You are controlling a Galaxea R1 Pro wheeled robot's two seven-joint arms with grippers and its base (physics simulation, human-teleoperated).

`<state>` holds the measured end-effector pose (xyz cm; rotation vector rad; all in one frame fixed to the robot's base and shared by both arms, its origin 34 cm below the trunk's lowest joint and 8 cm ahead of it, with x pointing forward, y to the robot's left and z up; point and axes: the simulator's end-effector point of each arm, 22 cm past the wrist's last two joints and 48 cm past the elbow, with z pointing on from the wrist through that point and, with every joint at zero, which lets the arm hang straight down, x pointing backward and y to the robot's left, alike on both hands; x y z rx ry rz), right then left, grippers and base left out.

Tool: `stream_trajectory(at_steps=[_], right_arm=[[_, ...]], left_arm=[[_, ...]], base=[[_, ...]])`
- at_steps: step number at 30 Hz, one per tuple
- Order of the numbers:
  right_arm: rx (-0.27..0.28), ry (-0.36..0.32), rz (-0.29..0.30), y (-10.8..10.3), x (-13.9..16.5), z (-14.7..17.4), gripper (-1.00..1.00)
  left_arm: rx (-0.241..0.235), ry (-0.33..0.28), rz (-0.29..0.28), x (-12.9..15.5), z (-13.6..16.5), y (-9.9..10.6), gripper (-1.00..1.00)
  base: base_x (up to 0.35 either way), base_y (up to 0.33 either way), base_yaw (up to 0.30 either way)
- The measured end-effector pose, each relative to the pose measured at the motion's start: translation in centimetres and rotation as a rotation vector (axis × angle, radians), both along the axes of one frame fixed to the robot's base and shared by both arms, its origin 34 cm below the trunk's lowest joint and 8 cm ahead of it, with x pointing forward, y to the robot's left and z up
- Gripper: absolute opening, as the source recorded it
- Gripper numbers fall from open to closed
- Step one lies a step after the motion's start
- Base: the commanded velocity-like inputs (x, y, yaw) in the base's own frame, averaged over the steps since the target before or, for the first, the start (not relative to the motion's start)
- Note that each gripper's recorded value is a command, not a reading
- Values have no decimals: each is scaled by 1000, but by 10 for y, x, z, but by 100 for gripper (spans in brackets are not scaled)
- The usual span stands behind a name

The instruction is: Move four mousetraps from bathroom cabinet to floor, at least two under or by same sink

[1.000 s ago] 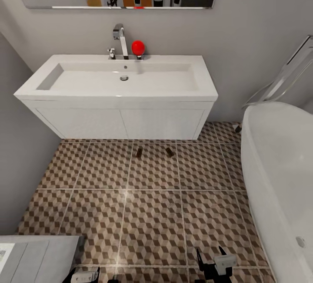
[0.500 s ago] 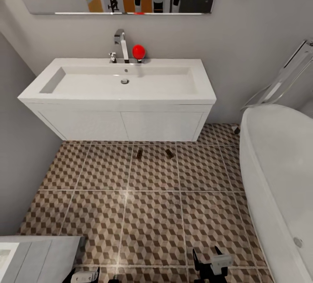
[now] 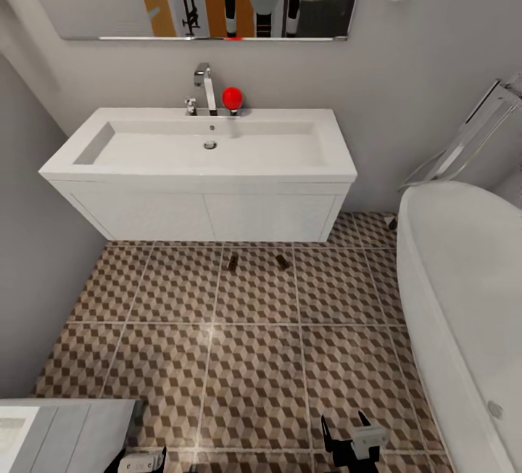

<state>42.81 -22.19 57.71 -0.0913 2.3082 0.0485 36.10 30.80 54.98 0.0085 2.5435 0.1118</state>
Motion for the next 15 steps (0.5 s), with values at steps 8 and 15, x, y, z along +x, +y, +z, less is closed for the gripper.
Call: stream_trajectory(at_steps=[8,15], right_arm=[[0,-13,0,0,3,13,100],[0,-24,0,0,5,23,100]], left_arm=[[0,-13,0,3,12,0,100],[0,-24,0,5,22,0,100]], base=[[0,0,0],[0,0,0]])
